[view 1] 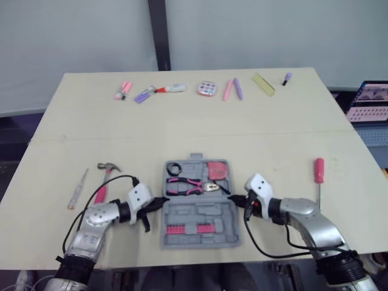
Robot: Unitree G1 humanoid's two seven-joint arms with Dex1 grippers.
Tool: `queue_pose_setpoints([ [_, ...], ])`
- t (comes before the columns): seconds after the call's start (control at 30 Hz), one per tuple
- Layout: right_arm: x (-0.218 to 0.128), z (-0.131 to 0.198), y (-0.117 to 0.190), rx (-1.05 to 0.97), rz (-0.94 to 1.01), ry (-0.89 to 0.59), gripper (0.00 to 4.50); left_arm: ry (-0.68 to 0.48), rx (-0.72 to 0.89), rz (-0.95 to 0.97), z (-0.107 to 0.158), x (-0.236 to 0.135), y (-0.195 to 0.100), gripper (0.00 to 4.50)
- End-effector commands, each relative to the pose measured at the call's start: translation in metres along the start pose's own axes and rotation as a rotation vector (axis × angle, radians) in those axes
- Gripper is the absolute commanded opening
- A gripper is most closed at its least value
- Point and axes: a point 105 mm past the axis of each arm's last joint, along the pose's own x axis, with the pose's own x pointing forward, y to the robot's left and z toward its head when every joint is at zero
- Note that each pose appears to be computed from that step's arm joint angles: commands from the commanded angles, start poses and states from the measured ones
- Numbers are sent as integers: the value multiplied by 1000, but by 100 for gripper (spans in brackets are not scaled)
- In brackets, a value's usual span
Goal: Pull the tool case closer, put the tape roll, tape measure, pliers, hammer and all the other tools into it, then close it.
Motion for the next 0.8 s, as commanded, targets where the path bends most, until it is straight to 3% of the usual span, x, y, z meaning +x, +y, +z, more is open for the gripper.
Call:
queue_pose_setpoints([
  [0.03,5,6,6,-7,25,-30,2,-18,28,4,7,6,0,0],
  [0.8,3,6,7,-1,23,-28,2,-14,28,0,8,3,-3,0],
])
